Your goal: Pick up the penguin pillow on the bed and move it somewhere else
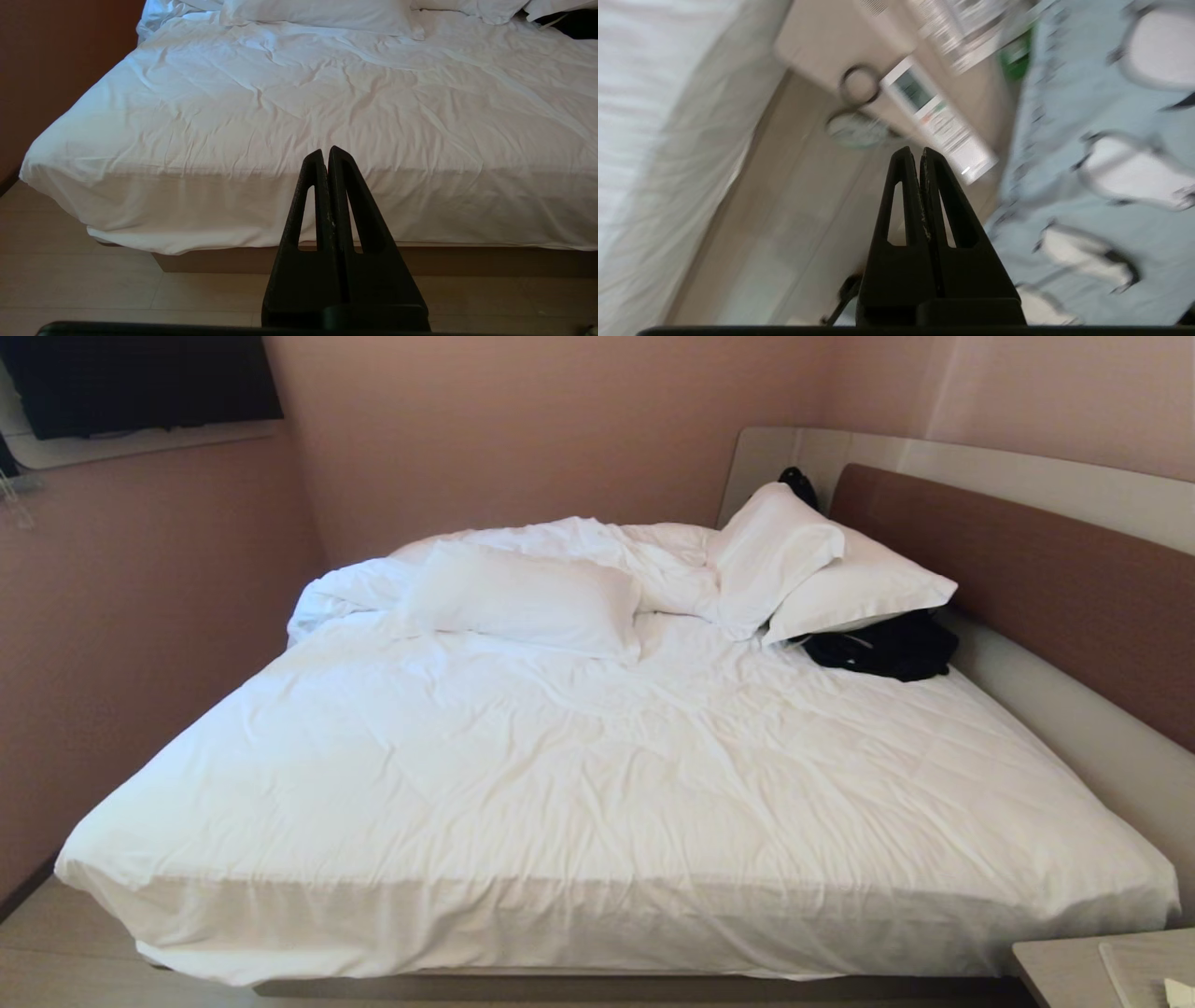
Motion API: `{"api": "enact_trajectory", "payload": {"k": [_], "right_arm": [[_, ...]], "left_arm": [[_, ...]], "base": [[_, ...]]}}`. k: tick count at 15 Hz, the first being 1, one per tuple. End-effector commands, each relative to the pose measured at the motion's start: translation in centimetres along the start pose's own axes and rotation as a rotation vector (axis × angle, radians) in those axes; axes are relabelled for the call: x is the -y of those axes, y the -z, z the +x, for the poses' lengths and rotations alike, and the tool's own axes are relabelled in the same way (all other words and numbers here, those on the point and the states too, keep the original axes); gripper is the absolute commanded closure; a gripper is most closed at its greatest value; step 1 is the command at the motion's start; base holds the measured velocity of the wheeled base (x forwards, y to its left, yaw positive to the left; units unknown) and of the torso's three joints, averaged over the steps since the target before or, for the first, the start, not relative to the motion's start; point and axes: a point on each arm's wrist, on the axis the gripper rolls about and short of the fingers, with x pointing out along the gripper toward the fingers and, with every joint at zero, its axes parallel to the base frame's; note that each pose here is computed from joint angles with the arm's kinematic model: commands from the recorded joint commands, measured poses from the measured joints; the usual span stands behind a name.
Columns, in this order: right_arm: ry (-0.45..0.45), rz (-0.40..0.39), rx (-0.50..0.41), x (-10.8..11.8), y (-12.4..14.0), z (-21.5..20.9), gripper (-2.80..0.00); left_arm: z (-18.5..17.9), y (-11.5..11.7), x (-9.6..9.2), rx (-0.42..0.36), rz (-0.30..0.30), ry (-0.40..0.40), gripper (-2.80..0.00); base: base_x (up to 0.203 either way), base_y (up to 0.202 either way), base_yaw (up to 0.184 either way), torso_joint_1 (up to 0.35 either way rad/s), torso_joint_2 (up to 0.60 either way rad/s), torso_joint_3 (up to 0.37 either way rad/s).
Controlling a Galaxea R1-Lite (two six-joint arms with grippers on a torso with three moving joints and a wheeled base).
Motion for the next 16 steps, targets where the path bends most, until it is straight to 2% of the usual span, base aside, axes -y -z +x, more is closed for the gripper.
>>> {"api": "enact_trajectory", "payload": {"k": [1,5,9,13,16], "right_arm": [[-0.006,0.106,-0.105,-1.3,1.5,-1.3,0.00],[-0.068,0.012,-0.118,-3.9,2.9,-3.2,0.00],[-0.179,-0.083,-0.105,-5.7,4.8,-6.8,0.00],[-0.294,-0.158,-0.048,-6.3,7.0,-11.2,0.00],[-0.404,-0.244,0.017,-6.2,9.2,-14.5,0.00]], "left_arm": [[0.0,0.0,0.0,0.001,0.000,0.000,0.00],[0.0,0.0,0.0,0.001,0.000,0.000,0.00],[0.0,0.0,0.0,0.001,0.000,0.000,0.00],[0.0,0.0,0.0,0.001,0.000,0.000,0.00],[0.0,0.0,0.0,0.001,0.000,0.000,0.00]], "base": [[0.000,0.000,0.000,0.000,0.00,0.000],[0.000,0.000,0.000,0.000,0.00,0.000],[0.000,0.000,0.000,0.000,0.00,0.000],[0.000,0.000,0.000,0.000,0.00,0.000],[0.000,0.000,0.000,0.000,0.00,0.000]]}}
